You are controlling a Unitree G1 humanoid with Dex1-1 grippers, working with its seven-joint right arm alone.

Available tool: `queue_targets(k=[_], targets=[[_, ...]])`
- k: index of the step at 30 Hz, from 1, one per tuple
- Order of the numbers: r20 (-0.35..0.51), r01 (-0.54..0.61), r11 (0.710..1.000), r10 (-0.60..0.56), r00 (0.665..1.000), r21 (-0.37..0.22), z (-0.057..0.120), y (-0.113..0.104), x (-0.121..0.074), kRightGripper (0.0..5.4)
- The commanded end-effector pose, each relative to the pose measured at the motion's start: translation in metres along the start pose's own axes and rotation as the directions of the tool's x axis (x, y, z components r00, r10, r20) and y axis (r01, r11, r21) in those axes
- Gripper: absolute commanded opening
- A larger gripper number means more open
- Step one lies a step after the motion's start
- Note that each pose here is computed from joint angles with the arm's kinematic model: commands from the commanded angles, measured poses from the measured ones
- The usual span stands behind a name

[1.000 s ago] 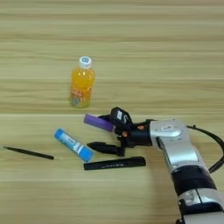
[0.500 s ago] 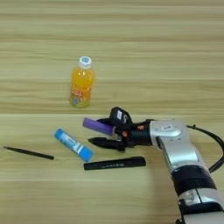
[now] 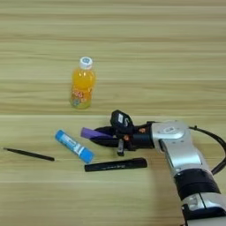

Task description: Move the objects on the table

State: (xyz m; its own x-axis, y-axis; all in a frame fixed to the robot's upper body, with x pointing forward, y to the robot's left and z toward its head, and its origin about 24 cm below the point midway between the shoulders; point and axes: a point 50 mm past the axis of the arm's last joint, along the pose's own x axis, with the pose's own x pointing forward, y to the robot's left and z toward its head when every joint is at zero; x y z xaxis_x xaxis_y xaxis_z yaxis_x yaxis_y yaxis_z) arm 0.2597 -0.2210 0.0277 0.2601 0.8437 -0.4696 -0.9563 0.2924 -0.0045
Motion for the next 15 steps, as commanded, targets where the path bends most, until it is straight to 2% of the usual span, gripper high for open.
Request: queue_targets(k=[1, 5, 11, 15], targets=[[0.013, 0.065, 0.993, -0.064, 0.998, -0.096, 0.023, -0.016, -0.014, 0.79], [0.035, 0.069, 0.992, -0.065, 0.997, -0.106, 0.028, -0.017, -0.014, 0.79], [0.15, 0.044, 0.984, -0.018, 0.988, -0.173, 0.057, -0.009, -0.021, 0.79], [0.166, 0.002, 0.976, 0.035, 0.985, -0.218, 0.068, 0.005, -0.025, 0.79]])
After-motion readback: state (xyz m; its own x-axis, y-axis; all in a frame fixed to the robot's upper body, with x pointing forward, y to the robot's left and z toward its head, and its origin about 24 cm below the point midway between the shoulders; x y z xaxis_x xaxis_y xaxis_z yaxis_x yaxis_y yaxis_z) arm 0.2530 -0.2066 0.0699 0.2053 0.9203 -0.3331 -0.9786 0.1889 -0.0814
